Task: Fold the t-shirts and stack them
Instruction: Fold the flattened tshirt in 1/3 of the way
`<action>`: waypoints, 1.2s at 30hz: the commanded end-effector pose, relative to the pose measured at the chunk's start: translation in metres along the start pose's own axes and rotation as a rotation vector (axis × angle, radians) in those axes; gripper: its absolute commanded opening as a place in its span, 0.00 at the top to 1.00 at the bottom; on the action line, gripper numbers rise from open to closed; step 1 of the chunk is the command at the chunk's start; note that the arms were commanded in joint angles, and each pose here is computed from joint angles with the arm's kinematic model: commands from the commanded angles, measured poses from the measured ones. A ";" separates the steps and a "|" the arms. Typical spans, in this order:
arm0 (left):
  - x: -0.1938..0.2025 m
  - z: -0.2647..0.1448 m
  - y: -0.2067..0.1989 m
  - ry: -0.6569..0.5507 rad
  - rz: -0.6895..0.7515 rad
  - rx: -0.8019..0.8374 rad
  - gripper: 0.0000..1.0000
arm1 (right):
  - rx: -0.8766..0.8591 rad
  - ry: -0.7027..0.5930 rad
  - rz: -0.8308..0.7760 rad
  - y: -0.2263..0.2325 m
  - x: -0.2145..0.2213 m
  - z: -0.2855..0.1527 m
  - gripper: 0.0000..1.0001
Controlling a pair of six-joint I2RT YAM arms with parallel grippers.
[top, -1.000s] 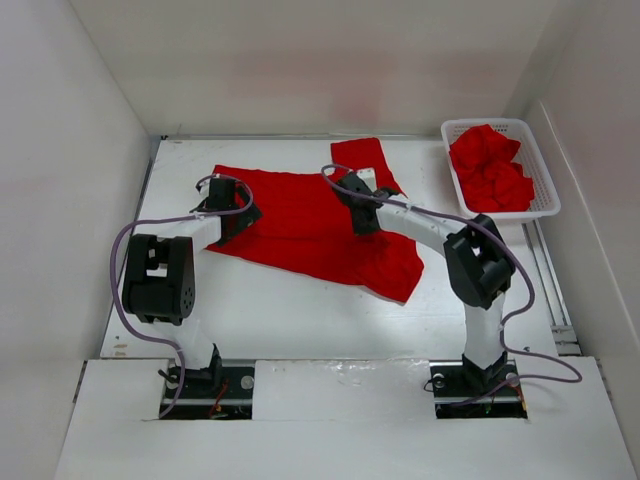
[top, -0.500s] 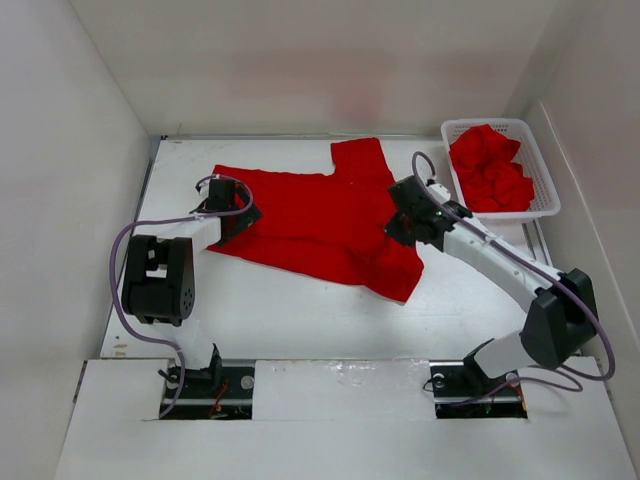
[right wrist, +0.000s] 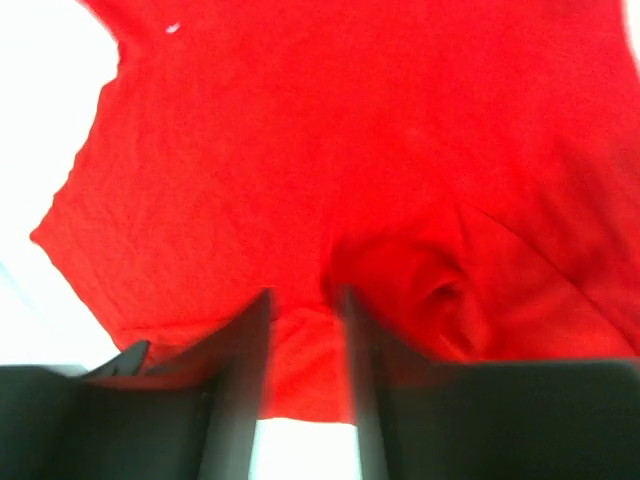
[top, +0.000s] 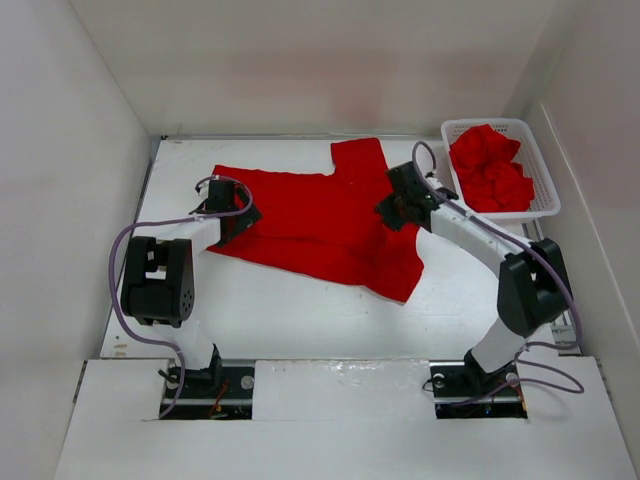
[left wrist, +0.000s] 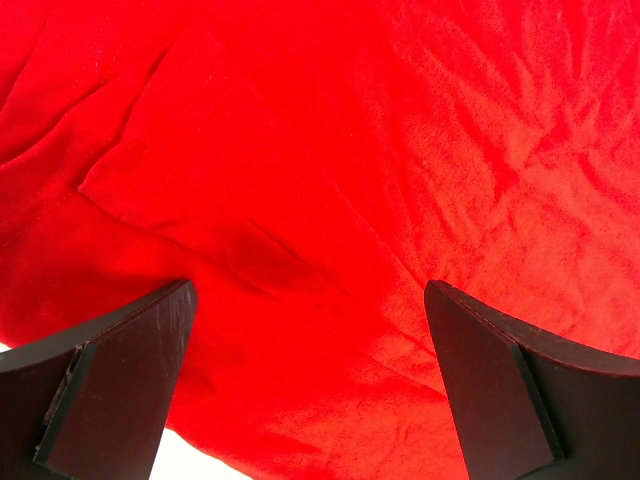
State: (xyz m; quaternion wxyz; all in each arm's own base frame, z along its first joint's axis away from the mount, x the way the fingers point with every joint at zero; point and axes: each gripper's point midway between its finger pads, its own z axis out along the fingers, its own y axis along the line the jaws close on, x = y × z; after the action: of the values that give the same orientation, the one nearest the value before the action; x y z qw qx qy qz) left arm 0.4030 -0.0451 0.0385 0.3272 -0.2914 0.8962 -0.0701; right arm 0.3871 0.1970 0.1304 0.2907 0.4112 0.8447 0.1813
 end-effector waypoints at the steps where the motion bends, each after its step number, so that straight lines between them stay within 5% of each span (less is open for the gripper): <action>1: -0.005 -0.011 0.002 -0.003 -0.003 -0.007 0.00 | -0.180 -0.004 -0.085 0.055 -0.009 -0.010 0.54; 4: -0.011 -0.014 -0.002 -0.017 -0.005 0.005 0.00 | -0.320 -0.010 -0.243 0.079 -0.005 -0.029 0.35; 12: -0.011 -0.015 0.001 -0.014 0.006 -0.010 0.00 | -0.208 -0.083 -0.427 0.035 -0.035 -0.044 0.31; 18: -0.013 -0.016 0.000 -0.014 0.015 -0.010 0.00 | 0.036 0.036 -0.492 -0.051 -0.023 -0.021 0.31; 22: -0.016 -0.017 -0.003 -0.021 0.014 -0.005 0.00 | 0.068 0.092 -0.561 -0.065 -0.004 -0.007 0.43; 33: -0.015 -0.016 0.001 -0.012 0.016 -0.025 0.00 | -0.016 0.193 -0.715 -0.020 0.054 0.031 0.45; 36: -0.016 -0.016 0.002 -0.018 0.016 -0.033 0.00 | -0.010 0.176 -0.693 -0.018 0.048 0.036 0.60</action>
State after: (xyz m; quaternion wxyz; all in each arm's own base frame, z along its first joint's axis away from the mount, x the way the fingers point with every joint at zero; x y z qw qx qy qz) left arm 0.3938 -0.0426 0.0378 0.3077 -0.2881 0.9051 -0.0561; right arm 0.3522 0.2226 0.0546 0.2247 0.0707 0.9674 0.0926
